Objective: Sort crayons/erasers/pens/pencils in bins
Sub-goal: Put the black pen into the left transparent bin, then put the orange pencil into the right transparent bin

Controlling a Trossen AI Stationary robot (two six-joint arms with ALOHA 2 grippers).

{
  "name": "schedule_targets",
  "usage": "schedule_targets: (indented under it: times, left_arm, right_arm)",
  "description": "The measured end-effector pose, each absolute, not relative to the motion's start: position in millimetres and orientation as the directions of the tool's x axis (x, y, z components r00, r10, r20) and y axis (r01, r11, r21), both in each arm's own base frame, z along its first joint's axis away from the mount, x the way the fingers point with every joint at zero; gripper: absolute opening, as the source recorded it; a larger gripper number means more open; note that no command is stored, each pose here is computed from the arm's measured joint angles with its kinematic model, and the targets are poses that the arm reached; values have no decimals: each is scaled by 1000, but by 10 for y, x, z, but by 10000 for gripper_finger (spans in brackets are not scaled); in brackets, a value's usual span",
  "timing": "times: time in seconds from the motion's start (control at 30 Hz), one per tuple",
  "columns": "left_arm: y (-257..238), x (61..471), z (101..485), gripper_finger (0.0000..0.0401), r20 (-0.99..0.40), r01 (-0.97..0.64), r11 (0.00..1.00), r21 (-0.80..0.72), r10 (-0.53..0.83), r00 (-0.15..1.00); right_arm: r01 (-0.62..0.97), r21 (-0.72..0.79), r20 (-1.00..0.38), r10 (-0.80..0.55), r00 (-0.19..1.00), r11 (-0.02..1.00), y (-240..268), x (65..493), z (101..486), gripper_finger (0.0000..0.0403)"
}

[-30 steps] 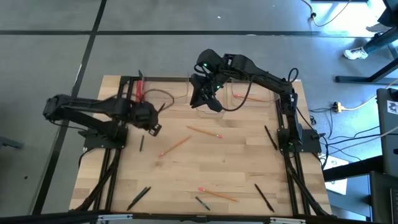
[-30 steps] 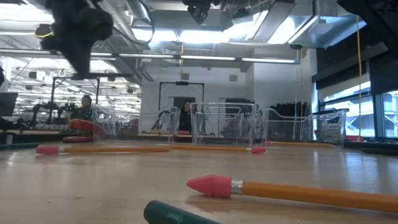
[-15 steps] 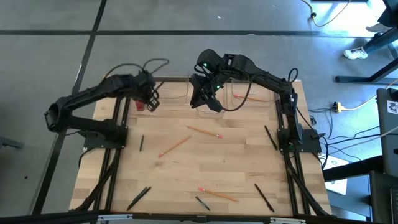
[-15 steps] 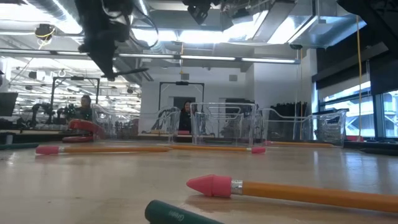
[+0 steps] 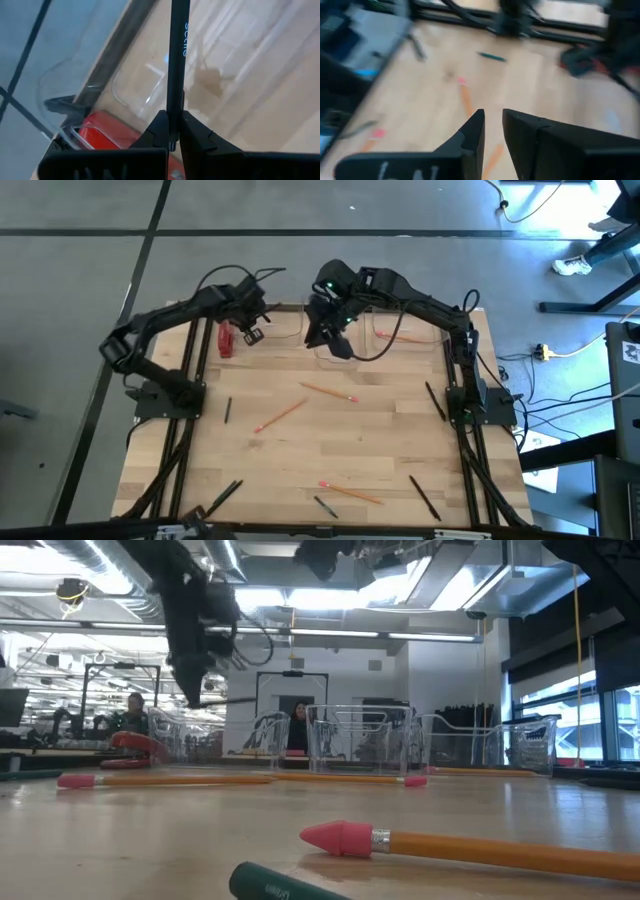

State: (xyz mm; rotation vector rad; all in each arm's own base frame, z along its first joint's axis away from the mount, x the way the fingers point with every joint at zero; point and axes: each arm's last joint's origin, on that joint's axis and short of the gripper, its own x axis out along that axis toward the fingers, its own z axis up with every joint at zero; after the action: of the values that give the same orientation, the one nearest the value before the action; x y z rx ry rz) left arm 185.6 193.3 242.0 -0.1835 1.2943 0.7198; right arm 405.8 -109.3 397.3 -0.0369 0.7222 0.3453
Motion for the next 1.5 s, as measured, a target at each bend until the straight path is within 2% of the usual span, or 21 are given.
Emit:
schedule_targets:
  times: [0.17,0.3,0.87,1.37,1.5]
  left_arm:
    - [2081,1905,2194,11,-939,-563,784,261,342,42]
    - [2153,1960,2079,11,-940,-533,803,268,339,37]
    - [2262,2061,1716,13,-964,-506,829,238,266,-18]
    - [2279,2078,1710,84,-960,-508,826,243,279,-5]
    - [2278,2077,1710,90,-960,-522,818,240,278,-6]
  right_arm:
    - [-148,-31,-695,85,714,988,-1152,4089,3970,71]
    - [-70,-85,-701,-10,713,994,-1184,4098,3972,71]
    - [-68,-92,-700,-16,714,993,-1185,4101,3972,71]
    - [-68,-92,-700,-16,714,993,-1185,4101,3972,71]
    - [-68,-92,-700,-16,714,993,-1185,4101,3972,71]
